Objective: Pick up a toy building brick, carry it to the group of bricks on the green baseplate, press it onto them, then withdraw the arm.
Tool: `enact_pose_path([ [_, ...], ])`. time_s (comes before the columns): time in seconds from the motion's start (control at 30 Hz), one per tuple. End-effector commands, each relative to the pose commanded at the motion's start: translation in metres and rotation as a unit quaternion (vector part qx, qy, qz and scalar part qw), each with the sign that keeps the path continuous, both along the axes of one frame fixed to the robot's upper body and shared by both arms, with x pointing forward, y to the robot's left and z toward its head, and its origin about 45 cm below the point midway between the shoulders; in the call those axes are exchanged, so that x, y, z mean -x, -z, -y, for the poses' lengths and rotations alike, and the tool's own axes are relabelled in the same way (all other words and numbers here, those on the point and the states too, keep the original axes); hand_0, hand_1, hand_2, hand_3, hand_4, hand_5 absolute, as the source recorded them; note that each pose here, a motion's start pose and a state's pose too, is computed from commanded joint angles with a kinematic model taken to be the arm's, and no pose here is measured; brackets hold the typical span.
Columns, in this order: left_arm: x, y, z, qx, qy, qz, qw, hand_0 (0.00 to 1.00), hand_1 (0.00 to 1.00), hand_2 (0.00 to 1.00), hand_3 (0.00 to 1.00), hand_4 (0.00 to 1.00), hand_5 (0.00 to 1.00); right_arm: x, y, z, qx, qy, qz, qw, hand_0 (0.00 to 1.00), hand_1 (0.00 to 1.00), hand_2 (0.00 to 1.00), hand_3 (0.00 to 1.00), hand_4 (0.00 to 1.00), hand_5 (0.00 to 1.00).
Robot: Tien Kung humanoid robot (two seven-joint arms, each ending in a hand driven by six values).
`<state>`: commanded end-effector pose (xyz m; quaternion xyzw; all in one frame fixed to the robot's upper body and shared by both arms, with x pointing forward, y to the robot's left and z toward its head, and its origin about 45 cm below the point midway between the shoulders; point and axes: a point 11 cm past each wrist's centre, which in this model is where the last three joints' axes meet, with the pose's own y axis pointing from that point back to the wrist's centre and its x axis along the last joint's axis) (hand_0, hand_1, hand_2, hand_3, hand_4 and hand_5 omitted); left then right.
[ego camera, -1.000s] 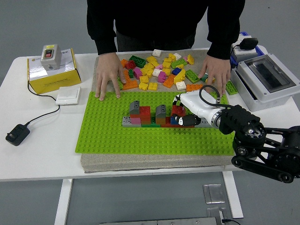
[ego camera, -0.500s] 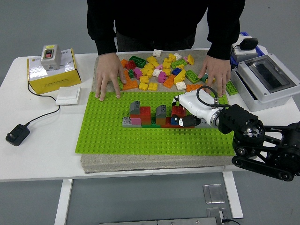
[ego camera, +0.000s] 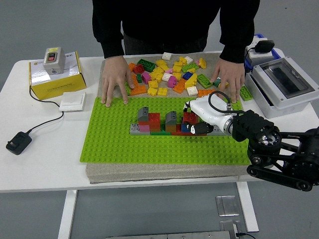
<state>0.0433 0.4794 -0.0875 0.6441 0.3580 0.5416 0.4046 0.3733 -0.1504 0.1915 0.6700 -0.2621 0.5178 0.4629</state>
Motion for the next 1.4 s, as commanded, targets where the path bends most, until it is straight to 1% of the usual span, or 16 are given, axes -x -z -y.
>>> enact_pose_path([
  [0.63, -0.0013, -0.0005, -0.0008, 0.0, 0.001, 0.002, 1.0, 0.619, 0.608, 0.549, 0.625, 0.169, 0.71, -0.0011, 0.0021, -0.0019, 0.006, -0.005, 0.001, 1.0, 0.095, 0.136, 0.458, 0.568, 0.275, 0.252],
  [0.67, -0.0013, -0.0005, -0.0007, 0.0, 0.001, 0.002, 1.0, 0.619, 0.607, 0.549, 0.624, 0.168, 0.711, -0.0011, 0.0021, -0.0018, 0.007, -0.005, 0.001, 1.0, 0.095, 0.134, 0.482, 0.582, 0.279, 0.253],
  [0.83, -0.002, -0.0004, -0.0005, 0.0, 0.001, 0.003, 1.0, 0.619, 0.607, 0.549, 0.624, 0.168, 0.711, -0.0015, 0.0018, -0.0012, 0.007, -0.005, 0.002, 1.0, 0.095, 0.134, 0.482, 0.582, 0.279, 0.253],
  [0.87, -0.0022, -0.0005, -0.0006, 0.0, 0.001, 0.004, 1.0, 0.618, 0.606, 0.548, 0.624, 0.168, 0.712, -0.0016, 0.0018, -0.001, 0.007, -0.005, 0.002, 1.0, 0.096, 0.142, 0.575, 0.629, 0.28, 0.257],
  [1.03, -0.0022, -0.0005, -0.0008, 0.0, 0.001, 0.004, 1.0, 0.618, 0.606, 0.548, 0.624, 0.168, 0.712, -0.0016, 0.0021, -0.0003, 0.008, -0.005, 0.002, 1.0, 0.096, 0.142, 0.575, 0.629, 0.28, 0.257],
  [1.07, -0.0021, -0.0005, -0.0007, 0.0, 0.001, 0.004, 1.0, 0.617, 0.606, 0.549, 0.623, 0.168, 0.711, -0.0015, 0.0022, -0.0002, 0.008, -0.005, 0.001, 1.0, 0.096, 0.141, 0.6, 0.652, 0.284, 0.259],
  [1.4, -0.0027, -0.0006, -0.0008, 0.001, 0.002, 0.005, 1.0, 0.618, 0.606, 0.549, 0.621, 0.166, 0.711, -0.0011, 0.0029, 0.0007, 0.009, -0.006, 0.002, 1.0, 0.097, 0.143, 0.614, 0.671, 0.284, 0.264],
])
